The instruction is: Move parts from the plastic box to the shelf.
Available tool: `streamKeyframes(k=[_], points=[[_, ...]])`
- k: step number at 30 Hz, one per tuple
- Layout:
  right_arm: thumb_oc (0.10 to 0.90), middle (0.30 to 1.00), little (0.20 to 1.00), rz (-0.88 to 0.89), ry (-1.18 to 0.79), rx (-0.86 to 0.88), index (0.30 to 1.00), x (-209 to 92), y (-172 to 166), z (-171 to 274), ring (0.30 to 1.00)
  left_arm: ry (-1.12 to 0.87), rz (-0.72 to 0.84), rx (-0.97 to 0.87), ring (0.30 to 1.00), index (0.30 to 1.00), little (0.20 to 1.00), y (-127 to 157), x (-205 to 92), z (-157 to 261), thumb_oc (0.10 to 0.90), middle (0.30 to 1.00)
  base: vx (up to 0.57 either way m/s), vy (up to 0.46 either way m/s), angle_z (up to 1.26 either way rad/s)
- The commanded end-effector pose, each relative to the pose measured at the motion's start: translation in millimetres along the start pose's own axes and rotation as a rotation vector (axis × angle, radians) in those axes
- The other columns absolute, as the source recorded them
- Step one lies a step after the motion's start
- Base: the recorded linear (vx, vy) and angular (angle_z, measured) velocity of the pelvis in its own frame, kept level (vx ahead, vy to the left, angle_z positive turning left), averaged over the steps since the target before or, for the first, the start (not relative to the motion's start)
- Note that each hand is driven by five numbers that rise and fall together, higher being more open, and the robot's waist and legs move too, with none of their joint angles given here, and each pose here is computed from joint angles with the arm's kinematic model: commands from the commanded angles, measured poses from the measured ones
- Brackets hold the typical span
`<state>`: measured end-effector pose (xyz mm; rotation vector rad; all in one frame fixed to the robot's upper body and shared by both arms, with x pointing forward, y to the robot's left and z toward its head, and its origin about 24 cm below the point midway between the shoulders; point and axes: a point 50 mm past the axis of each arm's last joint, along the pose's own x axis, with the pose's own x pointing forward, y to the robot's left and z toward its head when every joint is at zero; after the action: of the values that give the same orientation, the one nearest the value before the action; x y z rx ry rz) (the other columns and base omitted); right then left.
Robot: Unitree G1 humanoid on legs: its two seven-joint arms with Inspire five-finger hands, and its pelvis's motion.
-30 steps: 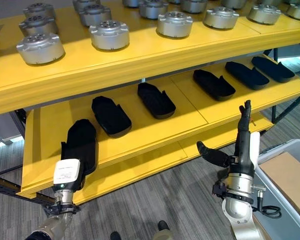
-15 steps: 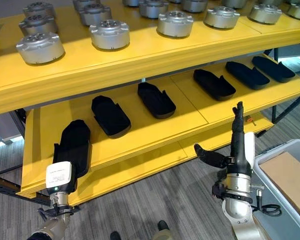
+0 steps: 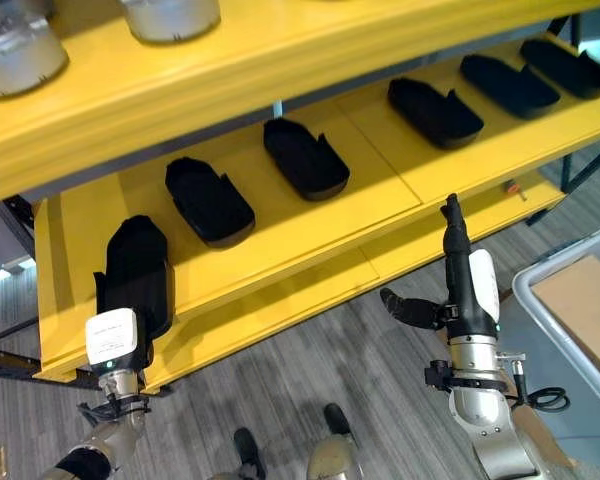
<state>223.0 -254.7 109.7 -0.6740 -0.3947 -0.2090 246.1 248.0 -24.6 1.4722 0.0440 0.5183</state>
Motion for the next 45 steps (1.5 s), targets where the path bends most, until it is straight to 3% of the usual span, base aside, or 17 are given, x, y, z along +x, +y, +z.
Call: streamKeyframes(k=[1, 9, 10, 18, 26, 38, 45], points=[[0.9, 1.0, 1.0, -0.096, -0.277, 0.007, 1.0, 35, -20, 39, 1.0, 0.224, 0.278, 0.132, 0.3, 0.3, 0.3, 67, 91, -43, 0.4, 0.3, -0.01, 0.045, -0.02], [0.9, 1.0, 1.0, -0.084, -0.301, 0.001, 1.0, 37, -21, 42, 1.0, 0.304, 0.326, 0.124, 0.3, 0.3, 0.3, 78, 100, -50, 0.4, 0.3, 0.0, 0.044, 0.02], [0.9, 1.0, 1.0, -0.089, -0.297, 0.006, 1.0, 35, -22, 40, 1.0, 0.321, 0.401, 0.105, 0.3, 0.3, 0.3, 92, 106, -58, 0.4, 0.3, -0.01, 0.049, 0.04], [0.9, 1.0, 1.0, -0.1, -0.258, 0.019, 1.0, 21, -24, 33, 1.0, 0.294, 0.514, 0.081, 0.3, 0.3, 0.3, 106, 98, -63, 0.4, 0.3, 0.02, 0.044, 0.01], [0.9, 1.0, 1.0, -0.093, -0.205, 0.04, 1.0, 18, -11, 30, 1.0, 0.234, 0.519, 0.112, 0.3, 0.3, 0.3, 117, 84, -71, 0.4, 0.3, 0.05, 0.016, -0.04], [0.9, 1.0, 1.0, -0.12, -0.208, 0.02, 1.0, 11, -21, 23, 1.0, 0.16, 0.513, 0.093, 0.3, 0.3, 0.3, 128, 106, -59, 0.4, 0.3, 0.17, -0.117, 0.22], [0.9, 1.0, 1.0, -0.09, -0.223, -0.019, 1.0, 17, -28, 21, 1.0, 0.173, 0.487, 0.103, 0.3, 0.3, 0.3, 119, 101, -58, 0.4, 0.3, 0.26, -0.239, 0.12]])
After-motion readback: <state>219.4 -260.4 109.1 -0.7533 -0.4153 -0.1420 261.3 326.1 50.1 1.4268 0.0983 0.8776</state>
